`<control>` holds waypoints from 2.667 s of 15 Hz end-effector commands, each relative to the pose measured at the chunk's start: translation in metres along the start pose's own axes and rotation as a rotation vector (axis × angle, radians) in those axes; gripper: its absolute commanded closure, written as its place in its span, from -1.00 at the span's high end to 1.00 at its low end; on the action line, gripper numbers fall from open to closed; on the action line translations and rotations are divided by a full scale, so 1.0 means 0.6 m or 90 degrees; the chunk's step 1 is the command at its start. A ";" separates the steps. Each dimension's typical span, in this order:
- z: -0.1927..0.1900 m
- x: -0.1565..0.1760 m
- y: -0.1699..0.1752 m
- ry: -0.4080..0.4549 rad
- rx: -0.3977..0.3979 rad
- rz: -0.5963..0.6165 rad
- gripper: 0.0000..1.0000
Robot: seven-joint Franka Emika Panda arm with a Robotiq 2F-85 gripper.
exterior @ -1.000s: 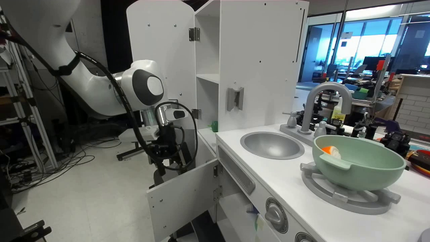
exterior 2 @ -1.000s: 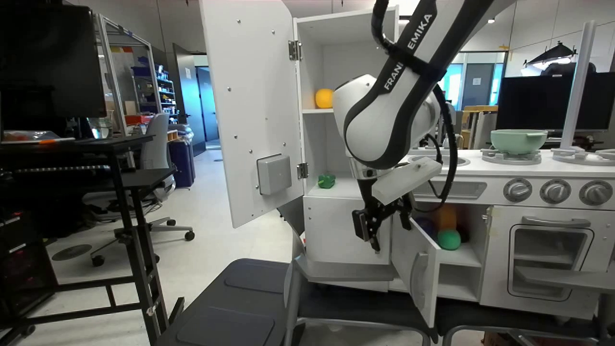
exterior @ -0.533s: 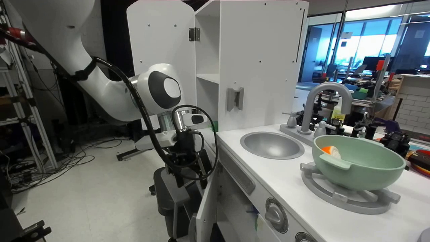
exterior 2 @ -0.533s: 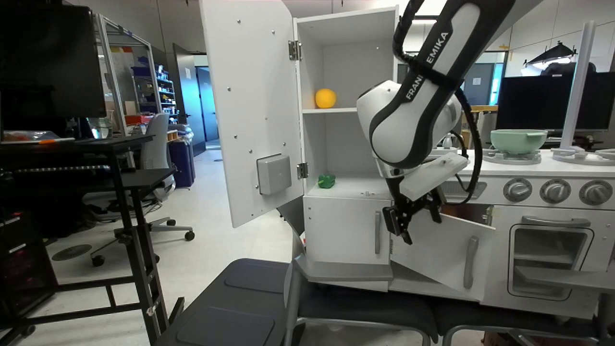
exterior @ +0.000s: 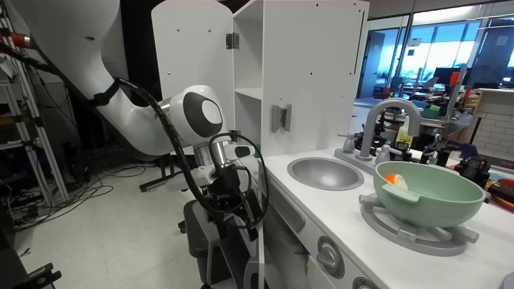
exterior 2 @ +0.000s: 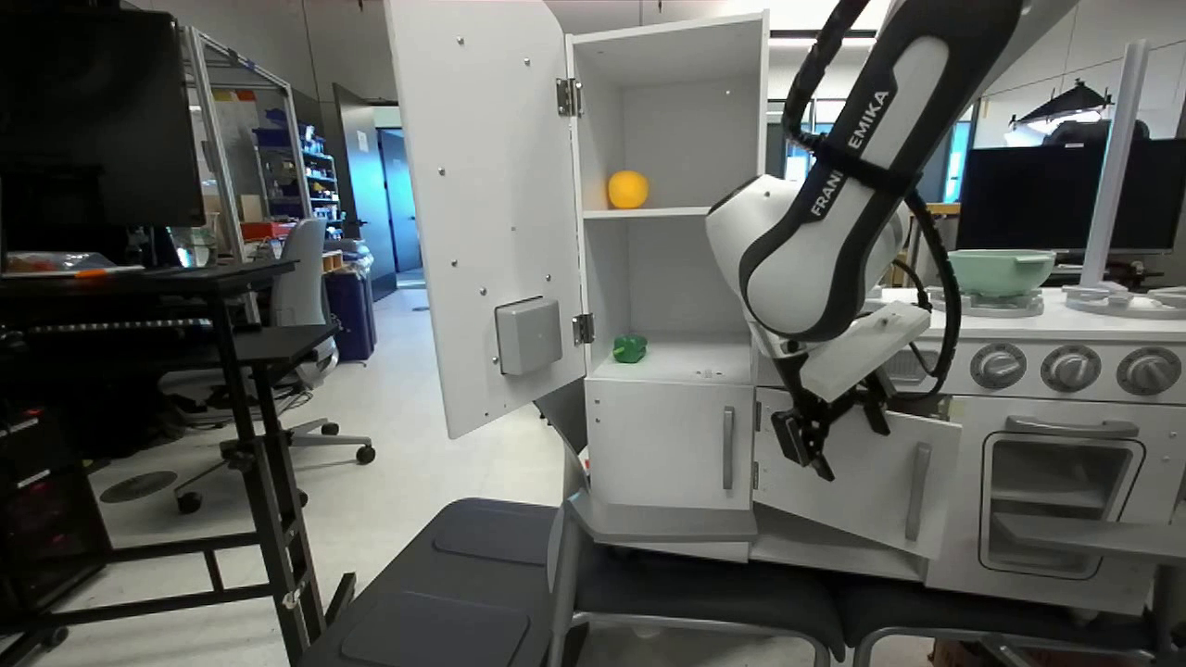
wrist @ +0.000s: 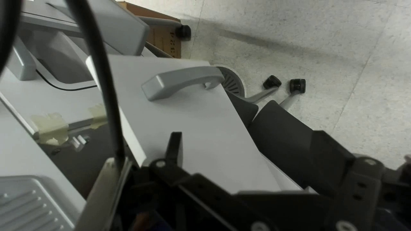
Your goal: Put the orange and the green sponges in the bottom cabinet and close it
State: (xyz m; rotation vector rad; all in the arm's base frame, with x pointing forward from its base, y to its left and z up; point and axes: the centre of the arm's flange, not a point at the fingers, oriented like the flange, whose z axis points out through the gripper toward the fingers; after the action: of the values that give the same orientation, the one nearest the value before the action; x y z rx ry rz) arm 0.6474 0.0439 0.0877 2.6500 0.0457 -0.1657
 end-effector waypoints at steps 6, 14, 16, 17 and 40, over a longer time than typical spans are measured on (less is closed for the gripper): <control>0.053 -0.075 0.050 0.052 -0.019 0.113 1.00; 0.075 -0.062 0.164 0.164 0.031 0.317 1.00; 0.093 -0.068 0.183 0.185 0.037 0.351 1.00; 0.082 -0.077 0.187 0.194 0.037 0.365 1.00; -0.168 -0.293 0.255 0.267 0.160 0.030 1.00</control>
State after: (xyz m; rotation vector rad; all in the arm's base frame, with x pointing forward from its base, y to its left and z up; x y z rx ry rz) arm 0.5278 -0.0406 0.2041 2.8017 -0.0643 0.4614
